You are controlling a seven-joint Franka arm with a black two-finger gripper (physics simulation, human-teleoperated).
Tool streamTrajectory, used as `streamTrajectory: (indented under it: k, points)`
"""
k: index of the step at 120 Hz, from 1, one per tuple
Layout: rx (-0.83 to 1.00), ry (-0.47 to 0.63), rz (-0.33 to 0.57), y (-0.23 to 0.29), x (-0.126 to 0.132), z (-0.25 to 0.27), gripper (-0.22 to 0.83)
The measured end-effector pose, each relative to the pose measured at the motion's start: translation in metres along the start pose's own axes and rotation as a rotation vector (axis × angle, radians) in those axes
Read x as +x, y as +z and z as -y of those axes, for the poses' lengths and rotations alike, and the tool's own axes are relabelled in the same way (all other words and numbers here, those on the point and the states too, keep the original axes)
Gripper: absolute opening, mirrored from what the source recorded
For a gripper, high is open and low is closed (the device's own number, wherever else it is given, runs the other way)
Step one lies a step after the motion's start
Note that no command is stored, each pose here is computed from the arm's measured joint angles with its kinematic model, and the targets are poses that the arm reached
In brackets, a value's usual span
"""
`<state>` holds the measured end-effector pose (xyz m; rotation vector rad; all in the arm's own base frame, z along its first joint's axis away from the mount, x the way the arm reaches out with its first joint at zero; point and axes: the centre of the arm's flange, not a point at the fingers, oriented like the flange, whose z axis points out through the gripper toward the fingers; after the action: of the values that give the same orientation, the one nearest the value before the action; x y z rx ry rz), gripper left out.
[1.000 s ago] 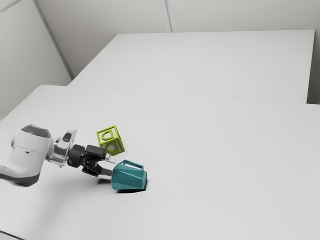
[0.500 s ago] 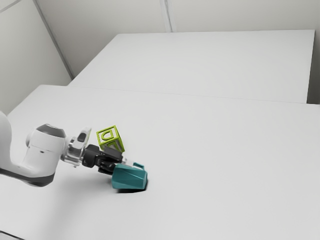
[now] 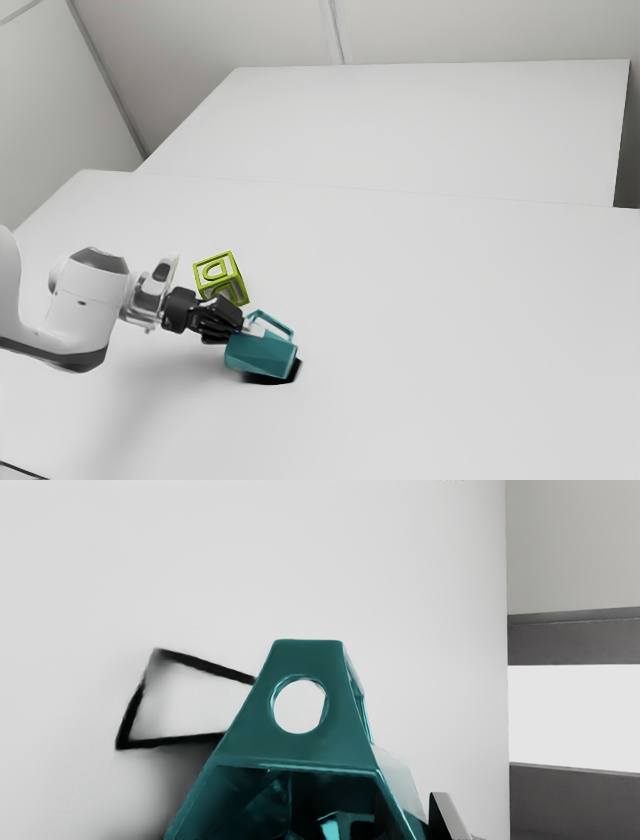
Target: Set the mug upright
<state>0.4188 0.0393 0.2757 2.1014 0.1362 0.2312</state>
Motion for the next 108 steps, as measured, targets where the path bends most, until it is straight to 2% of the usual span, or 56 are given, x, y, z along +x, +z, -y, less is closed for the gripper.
streamTrajectory:
  k: [12, 24, 46, 65, 83, 108]
  points:
    - [0.018, 0.075, 0.013, 0.001, 0.024, -0.026, -0.14]
    - [0.058, 0.197, 0.062, 0.007, 0.056, -0.068, -0.15]
    - [0.253, 0.465, 0.214, 0.011, 0.144, -0.150, -0.16]
    - [0.451, 0.536, 0.323, 0.009, 0.213, -0.167, -0.16]
    - [0.628, 0.573, 0.430, 0.036, 0.231, -0.183, -0.17]
    - [0.870, 0.523, 0.454, 0.066, 0.242, -0.144, -0.17]
